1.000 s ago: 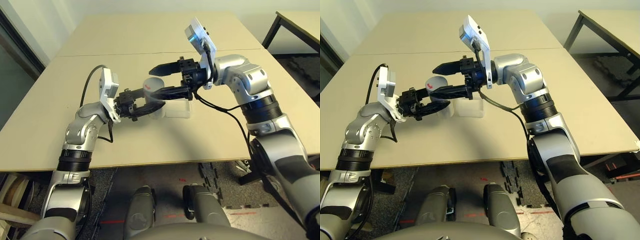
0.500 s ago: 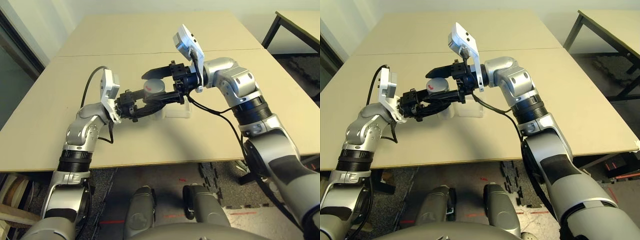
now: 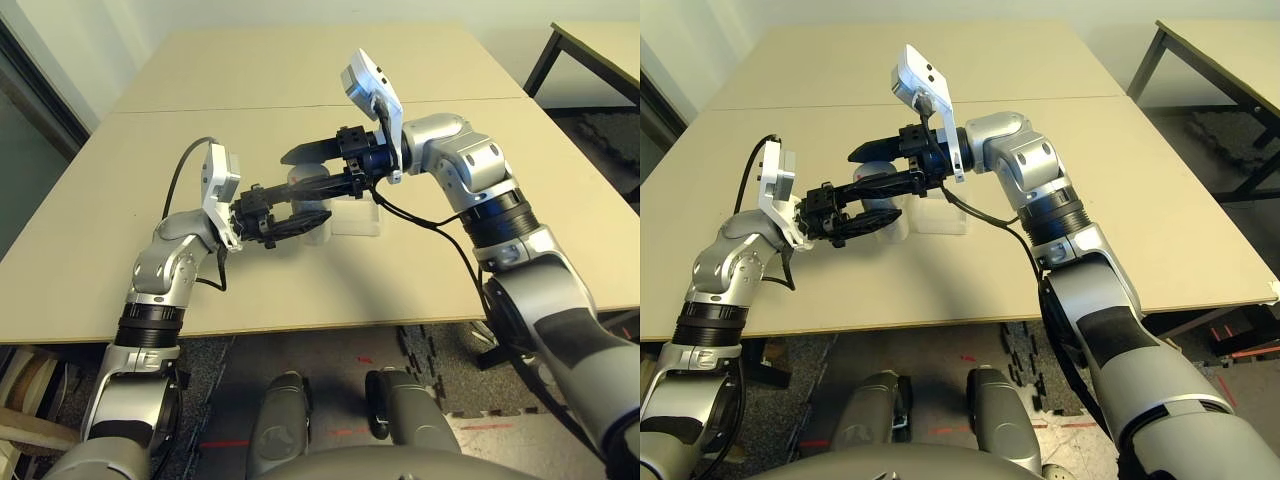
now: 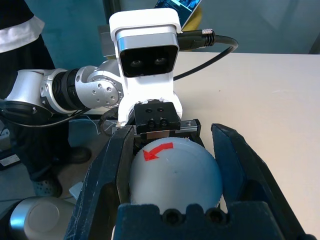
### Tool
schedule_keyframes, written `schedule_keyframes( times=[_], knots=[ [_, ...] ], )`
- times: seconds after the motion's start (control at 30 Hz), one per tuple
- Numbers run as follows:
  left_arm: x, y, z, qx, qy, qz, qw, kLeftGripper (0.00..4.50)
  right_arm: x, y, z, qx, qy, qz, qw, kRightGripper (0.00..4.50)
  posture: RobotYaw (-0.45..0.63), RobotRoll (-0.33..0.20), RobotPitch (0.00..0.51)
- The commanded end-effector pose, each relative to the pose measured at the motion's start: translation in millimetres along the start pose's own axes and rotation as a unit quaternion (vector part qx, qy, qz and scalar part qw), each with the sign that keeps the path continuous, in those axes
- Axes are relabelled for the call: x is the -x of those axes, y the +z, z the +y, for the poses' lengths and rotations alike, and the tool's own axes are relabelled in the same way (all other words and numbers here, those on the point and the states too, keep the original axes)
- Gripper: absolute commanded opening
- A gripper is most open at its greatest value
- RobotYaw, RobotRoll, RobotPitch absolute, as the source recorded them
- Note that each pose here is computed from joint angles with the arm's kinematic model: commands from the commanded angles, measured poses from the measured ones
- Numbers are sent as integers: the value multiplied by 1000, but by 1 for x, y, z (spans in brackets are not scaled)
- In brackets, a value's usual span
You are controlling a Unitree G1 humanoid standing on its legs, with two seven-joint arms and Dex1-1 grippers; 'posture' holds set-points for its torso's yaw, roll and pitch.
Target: Pour the medicine from the bottle into the box.
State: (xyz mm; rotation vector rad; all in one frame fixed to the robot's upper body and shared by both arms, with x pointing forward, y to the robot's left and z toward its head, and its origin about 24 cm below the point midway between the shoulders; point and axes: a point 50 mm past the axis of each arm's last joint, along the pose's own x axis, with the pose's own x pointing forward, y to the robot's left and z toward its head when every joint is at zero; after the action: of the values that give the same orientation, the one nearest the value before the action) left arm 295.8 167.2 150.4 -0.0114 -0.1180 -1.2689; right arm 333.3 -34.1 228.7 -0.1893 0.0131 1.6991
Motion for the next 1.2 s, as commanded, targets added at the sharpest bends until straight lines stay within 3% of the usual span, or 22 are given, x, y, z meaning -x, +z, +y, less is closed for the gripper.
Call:
schedule_keyframes(
  times=[0.03, 0.33, 0.57, 0.73, 0.87, 1.2],
  knots=[
    [3, -5, 0, 2, 0, 14, 1000, 2593, -2, 2, -1, -2, 2, -4, 1000, 2594, 1, 0, 75],
    [7, -11, 1, 7, 6, 21, 1000, 2593, 5, 19, -9, -38, -28, -68, 997, 2594, -4, 0, 74],
    [12, -11, 5, 6, 16, 24, 1000, 2593, 28, 14, -22, -22, -103, -59, 993, 2594, -3, 0, 72],
    [15, -10, 8, -1, 30, 24, 999, 2593, 66, -13, -35, 8, -209, 4, 978, 2594, -3, 0, 72],
    [16, -7, 11, -7, 34, 22, 999, 2593, 108, -52, -36, -24, -304, 40, 952, 2594, -9, 0, 75],
    [16, -3, 14, -11, 33, 24, 999, 2593, 145, -117, -19, -102, -399, 68, 909, 2594, -16, 0, 75]
  ],
)
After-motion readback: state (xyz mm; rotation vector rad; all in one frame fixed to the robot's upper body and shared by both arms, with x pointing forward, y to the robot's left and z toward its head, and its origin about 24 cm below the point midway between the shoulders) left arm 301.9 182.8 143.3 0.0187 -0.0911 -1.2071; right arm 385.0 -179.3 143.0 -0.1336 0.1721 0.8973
